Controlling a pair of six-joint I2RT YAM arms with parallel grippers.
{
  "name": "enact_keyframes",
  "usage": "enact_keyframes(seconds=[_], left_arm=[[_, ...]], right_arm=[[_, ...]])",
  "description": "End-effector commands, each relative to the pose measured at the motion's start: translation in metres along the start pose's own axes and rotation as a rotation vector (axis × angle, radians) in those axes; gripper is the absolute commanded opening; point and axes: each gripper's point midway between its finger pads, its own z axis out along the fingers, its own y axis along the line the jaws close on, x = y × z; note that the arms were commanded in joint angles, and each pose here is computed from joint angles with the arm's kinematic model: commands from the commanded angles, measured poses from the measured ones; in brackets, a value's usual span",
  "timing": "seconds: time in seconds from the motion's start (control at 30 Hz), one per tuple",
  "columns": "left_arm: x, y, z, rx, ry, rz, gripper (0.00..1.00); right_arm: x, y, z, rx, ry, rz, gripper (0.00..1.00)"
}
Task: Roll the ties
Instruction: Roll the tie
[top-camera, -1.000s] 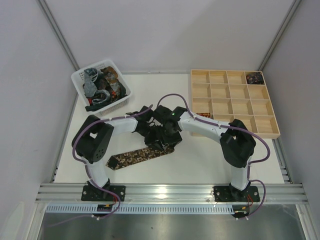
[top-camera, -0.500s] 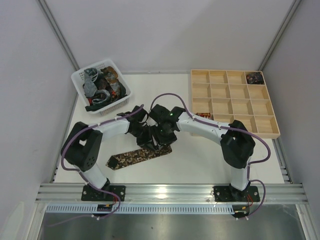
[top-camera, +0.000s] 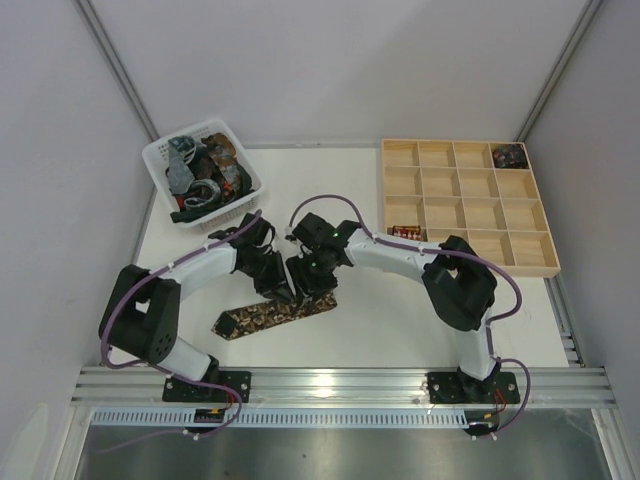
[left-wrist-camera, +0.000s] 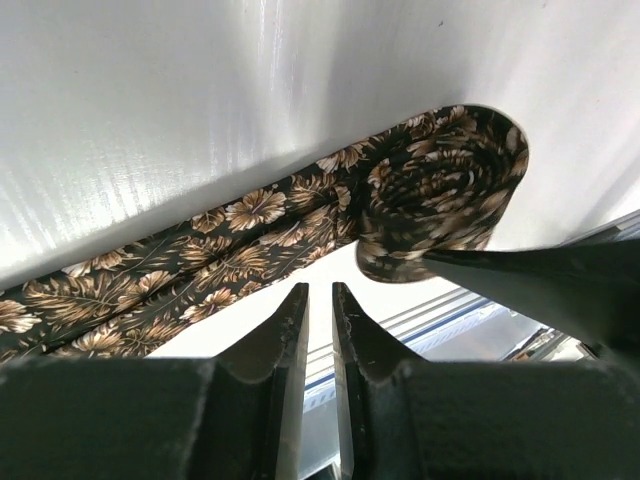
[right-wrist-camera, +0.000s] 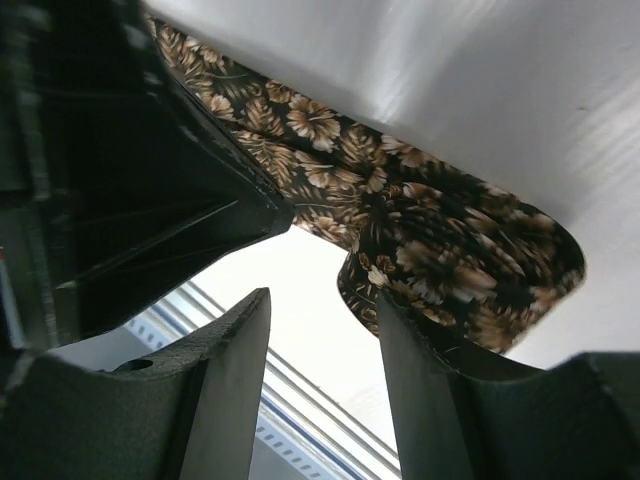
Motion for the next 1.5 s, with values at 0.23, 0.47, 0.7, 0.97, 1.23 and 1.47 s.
enact_keyframes(seconds=[0.23, 0.47, 0.7, 0.97, 1.23, 1.47], left_arm=[[-0.007, -0.022, -0.012, 0.132, -0.032, 0.018, 0.19], [-0.016, -0.050, -0.014, 0.252, -0.018, 0.023, 0.18], [-0.018, -0.066, -0.010, 0.292, 0.014, 0.039, 0.18], [-0.013, -0.076, 0.006, 0.306, 0.071, 0.041, 0.17], [-0.009, -0.061, 0.020, 0.262, 0.104, 0.049, 0.17], [-0.001, -0.046, 0.029, 0.235, 0.120, 0.040, 0.17]], right_arm=[[-0.013, 0.005, -0.011, -0.270, -0.063, 0.097, 0.52], [-0.026, 0.011, -0.043, -0.344, -0.123, 0.118, 0.53], [-0.028, 0.002, -0.060, -0.342, -0.161, 0.148, 0.53], [-0.025, -0.036, -0.073, -0.317, -0.210, 0.213, 0.65], [-0.003, -0.056, -0.040, -0.390, -0.123, 0.239, 0.76], [-0.002, -0.060, -0.020, -0.426, -0.096, 0.259, 0.75]])
